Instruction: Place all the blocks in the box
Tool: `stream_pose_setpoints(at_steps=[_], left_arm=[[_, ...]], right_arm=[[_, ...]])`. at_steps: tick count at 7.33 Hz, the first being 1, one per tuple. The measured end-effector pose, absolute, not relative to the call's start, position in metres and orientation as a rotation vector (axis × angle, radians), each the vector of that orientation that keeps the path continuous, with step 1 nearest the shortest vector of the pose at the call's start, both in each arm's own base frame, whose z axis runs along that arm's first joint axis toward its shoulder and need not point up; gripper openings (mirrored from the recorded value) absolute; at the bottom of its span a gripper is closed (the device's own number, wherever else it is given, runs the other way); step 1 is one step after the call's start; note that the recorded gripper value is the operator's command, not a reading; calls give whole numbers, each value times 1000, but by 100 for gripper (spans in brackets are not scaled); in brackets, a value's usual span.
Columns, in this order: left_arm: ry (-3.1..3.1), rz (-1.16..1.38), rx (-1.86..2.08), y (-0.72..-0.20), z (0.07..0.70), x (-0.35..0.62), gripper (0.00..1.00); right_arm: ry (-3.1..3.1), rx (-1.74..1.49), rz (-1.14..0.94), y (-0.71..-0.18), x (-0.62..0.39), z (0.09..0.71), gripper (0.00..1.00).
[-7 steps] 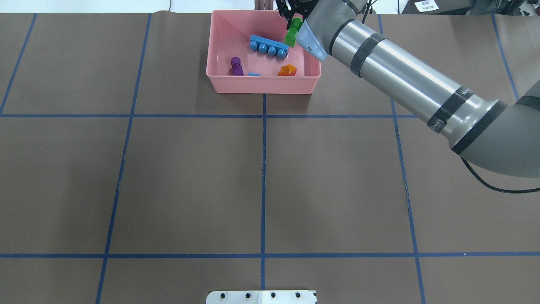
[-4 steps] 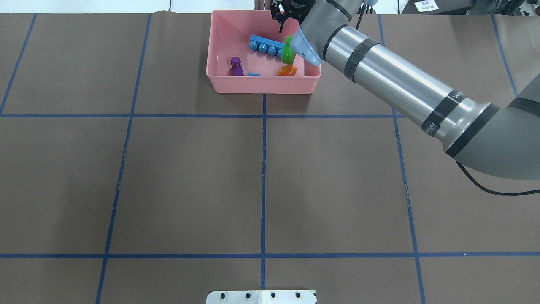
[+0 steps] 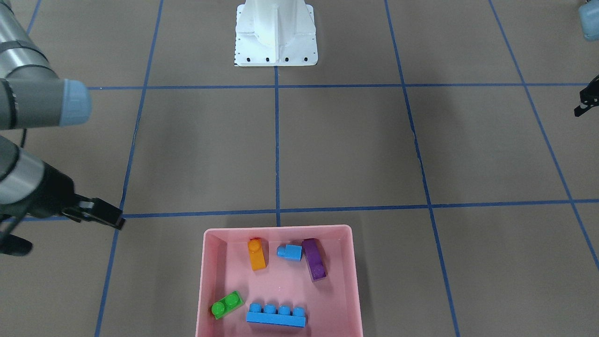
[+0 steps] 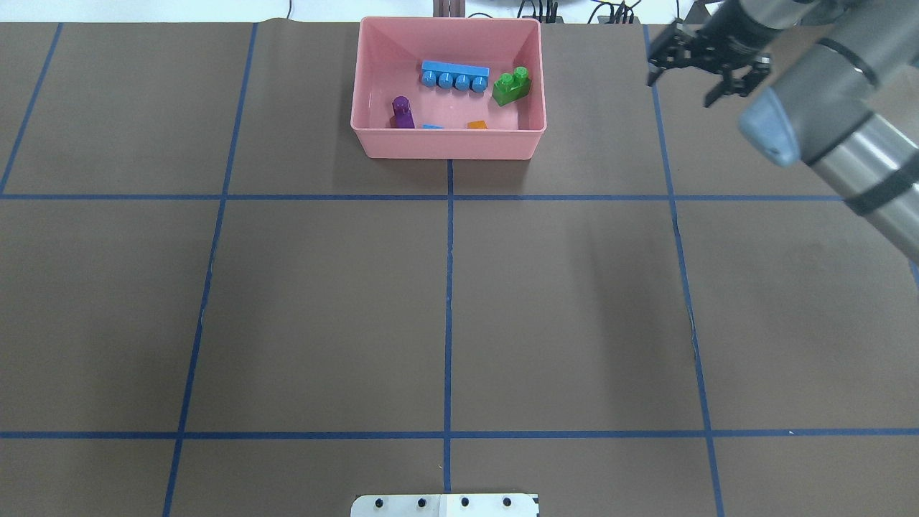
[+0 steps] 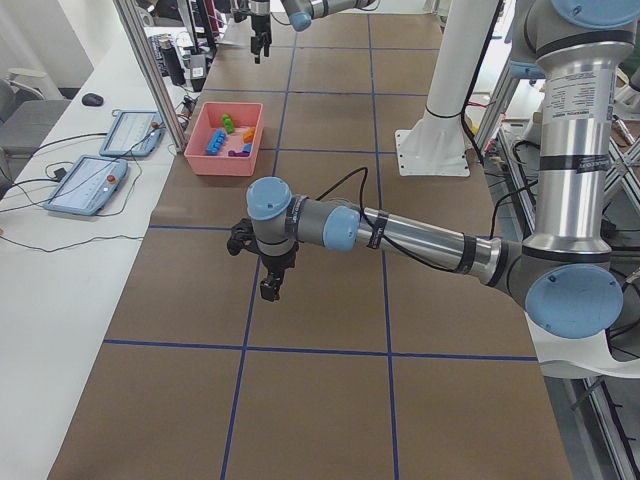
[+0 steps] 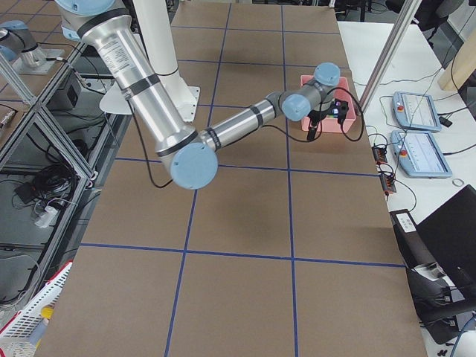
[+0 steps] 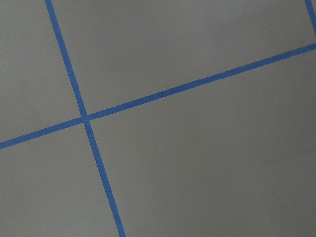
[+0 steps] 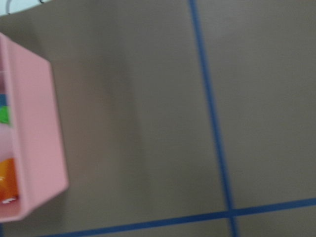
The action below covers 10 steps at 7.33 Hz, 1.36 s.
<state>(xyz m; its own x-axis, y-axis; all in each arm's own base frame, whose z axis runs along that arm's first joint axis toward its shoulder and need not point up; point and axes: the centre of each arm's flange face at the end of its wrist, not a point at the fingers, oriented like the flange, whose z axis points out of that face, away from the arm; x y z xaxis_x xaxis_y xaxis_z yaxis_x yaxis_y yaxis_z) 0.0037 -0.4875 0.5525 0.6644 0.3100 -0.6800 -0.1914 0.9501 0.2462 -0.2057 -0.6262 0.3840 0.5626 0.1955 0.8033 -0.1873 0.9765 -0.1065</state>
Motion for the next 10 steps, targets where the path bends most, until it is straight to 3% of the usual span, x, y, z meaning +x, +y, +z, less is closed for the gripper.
stream_pose_setpoints(at_steps=[2, 5, 7, 10], left_arm=[[792, 264, 155, -487, 562, -9, 100], [786, 207, 122, -475, 588, -29, 100], [781, 123, 69, -453, 629, -56, 100], [781, 66, 37, -443, 652, -70, 100]], right_arm=[[-884, 45, 111, -536, -79, 509, 100], [-817, 69, 7, -417, 40, 635, 100], [-809, 63, 59, -373, 80, 666, 100], [-801, 35, 88, -365, 88, 686, 100]])
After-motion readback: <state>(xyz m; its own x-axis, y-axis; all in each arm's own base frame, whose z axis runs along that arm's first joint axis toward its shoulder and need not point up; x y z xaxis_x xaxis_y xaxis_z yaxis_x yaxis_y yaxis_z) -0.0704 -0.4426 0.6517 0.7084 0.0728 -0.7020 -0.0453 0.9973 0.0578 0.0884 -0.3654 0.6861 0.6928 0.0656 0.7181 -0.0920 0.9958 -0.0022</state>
